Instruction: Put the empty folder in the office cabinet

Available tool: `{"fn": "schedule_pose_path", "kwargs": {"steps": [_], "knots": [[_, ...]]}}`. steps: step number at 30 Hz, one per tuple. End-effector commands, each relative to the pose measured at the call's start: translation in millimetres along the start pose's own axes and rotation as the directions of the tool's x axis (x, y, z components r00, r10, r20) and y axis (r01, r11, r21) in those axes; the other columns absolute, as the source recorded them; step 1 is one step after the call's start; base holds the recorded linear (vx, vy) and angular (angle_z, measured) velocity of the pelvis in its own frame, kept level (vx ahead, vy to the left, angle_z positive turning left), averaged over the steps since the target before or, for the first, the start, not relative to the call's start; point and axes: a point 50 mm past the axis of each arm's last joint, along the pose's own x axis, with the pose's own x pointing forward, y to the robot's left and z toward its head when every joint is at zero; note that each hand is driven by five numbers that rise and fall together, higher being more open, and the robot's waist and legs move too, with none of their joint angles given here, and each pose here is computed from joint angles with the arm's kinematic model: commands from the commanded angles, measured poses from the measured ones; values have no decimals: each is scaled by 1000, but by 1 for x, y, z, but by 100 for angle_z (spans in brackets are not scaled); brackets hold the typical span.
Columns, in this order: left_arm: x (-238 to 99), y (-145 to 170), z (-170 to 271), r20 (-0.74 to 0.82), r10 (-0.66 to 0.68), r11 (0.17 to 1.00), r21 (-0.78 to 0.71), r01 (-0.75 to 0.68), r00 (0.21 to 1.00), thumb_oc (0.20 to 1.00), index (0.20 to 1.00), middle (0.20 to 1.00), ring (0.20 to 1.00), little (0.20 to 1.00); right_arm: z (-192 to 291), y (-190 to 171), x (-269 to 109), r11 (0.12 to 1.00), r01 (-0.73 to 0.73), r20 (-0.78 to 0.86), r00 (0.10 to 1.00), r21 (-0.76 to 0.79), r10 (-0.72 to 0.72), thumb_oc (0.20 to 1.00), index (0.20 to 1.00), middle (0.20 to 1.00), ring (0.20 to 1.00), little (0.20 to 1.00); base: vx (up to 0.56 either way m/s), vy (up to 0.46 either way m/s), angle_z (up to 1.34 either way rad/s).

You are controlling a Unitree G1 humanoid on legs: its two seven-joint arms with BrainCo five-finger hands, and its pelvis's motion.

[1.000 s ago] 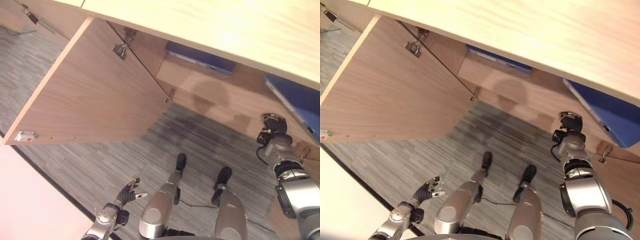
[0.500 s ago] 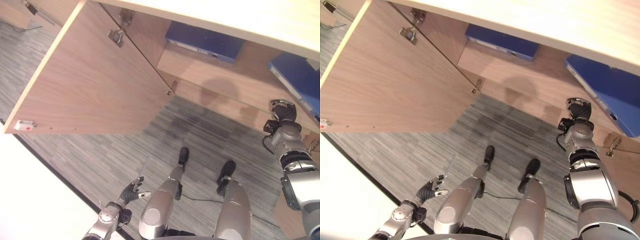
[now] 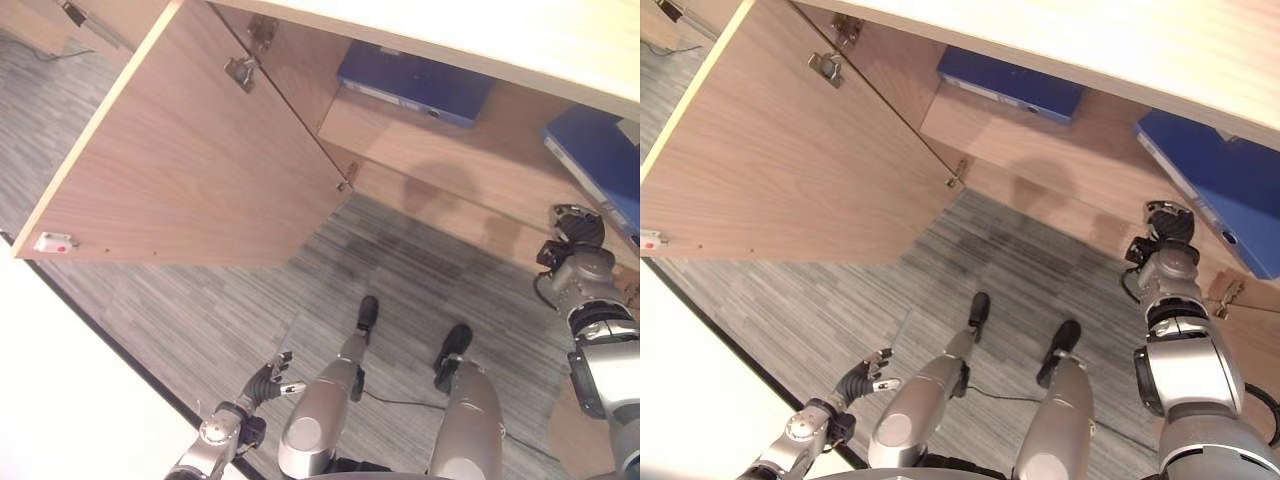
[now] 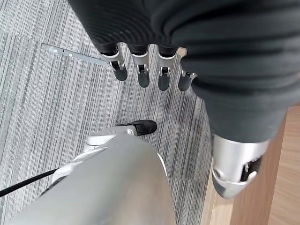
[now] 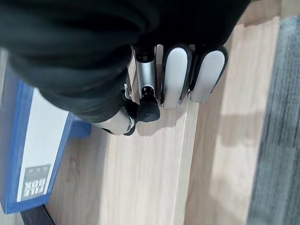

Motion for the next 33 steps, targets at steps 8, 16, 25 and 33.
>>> {"fn": "schedule_pose_path", "kwargs": {"steps": [8,16,25,33], "knots": [[-16,12,-30,-110,74,996,-50,-80,991,1000,1000,1000,1000,1000,47,-21,-4,979,0,274,960,206,-58,200,200,200,200,200,1,-11,-5],[-20,14,-34,-126,76,996,-43,-82,989,1000,1000,1000,1000,1000,35,-19,-2,986,14,216,975,169,-51,200,200,200,200,200,-6,14,-5],[-19,13,-32,-117,78,996,-37,-83,990,1000,1000,1000,1000,1000,6,2,-7,994,-31,132,991,108,17,200,200,200,200,200,-12,4,1],[-19,10,-32,-117,48,998,-29,-51,992,1000,1000,1000,1000,1000,17,-18,2,995,67,86,994,67,-72,200,200,200,200,200,0,0,0]]}}
